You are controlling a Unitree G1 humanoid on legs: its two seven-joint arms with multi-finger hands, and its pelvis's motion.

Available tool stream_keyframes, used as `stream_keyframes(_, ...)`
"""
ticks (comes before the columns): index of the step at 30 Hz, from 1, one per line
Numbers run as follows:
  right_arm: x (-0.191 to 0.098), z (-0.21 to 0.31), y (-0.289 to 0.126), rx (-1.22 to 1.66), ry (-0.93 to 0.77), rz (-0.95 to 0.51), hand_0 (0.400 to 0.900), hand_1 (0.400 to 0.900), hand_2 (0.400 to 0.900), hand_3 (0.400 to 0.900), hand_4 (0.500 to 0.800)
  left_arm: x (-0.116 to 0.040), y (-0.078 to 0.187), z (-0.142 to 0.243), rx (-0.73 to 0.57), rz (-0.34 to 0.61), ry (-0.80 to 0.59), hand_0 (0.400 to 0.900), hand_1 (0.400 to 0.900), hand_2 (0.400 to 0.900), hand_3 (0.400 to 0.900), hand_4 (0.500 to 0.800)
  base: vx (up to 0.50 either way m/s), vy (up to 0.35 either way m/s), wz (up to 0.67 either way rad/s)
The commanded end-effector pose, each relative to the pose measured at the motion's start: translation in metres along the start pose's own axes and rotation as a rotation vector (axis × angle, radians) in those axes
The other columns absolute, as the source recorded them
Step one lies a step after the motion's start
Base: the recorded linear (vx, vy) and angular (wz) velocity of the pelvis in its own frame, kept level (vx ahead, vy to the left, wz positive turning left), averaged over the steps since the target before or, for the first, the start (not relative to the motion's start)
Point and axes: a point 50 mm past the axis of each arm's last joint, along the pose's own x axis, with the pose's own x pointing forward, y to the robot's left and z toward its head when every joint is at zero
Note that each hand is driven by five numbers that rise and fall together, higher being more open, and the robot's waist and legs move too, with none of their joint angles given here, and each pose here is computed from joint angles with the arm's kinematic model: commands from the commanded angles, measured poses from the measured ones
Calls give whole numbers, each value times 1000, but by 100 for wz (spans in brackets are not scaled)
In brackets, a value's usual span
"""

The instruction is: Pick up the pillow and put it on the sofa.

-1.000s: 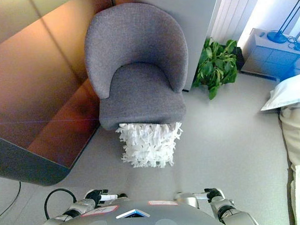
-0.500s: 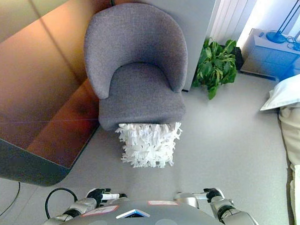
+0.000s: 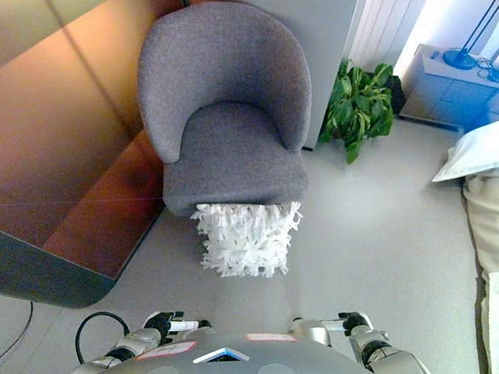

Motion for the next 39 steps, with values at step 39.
stream_keyframes(39,-3,49,-31,-39,-204,-142,900,900,900,900,800,-3,56,37,-178,183,-185,900,900,900,900,800,350,-19,8)
